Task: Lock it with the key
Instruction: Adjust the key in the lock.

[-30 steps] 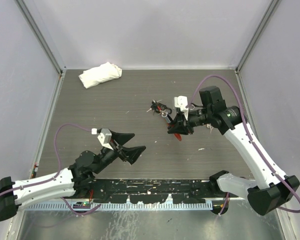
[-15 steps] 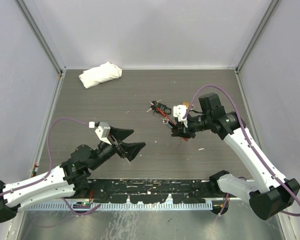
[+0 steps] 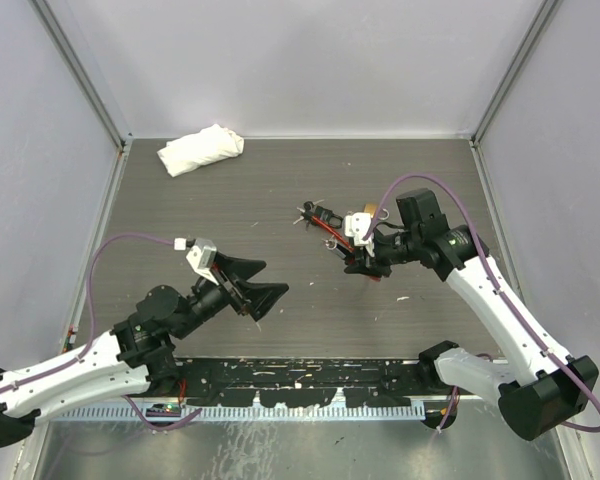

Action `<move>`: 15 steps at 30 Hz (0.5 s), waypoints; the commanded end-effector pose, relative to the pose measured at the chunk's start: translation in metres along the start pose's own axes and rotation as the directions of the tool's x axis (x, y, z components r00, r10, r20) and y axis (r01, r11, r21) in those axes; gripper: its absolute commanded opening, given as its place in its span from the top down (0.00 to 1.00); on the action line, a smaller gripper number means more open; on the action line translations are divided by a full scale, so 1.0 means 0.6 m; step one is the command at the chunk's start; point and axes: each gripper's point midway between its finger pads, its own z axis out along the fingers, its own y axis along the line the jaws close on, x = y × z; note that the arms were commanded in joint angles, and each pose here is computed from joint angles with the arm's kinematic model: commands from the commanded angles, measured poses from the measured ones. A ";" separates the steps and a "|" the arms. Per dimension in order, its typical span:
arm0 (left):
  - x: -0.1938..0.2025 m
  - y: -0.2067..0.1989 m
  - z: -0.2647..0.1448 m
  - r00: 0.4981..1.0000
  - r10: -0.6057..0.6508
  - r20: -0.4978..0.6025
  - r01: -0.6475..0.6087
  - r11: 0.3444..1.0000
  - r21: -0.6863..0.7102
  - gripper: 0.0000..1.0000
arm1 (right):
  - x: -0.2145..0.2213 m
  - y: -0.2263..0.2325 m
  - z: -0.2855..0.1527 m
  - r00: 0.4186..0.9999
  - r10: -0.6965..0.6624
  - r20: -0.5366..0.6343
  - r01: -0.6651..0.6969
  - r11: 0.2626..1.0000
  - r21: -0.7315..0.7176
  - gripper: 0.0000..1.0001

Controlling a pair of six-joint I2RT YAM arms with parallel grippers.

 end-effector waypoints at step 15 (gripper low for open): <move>-0.047 0.023 0.021 0.975 -0.218 0.036 0.217 0.976 0.023 0.01 | -0.011 -0.028 -0.011 0.995 -0.099 0.019 0.097 0.991 0.090 0.99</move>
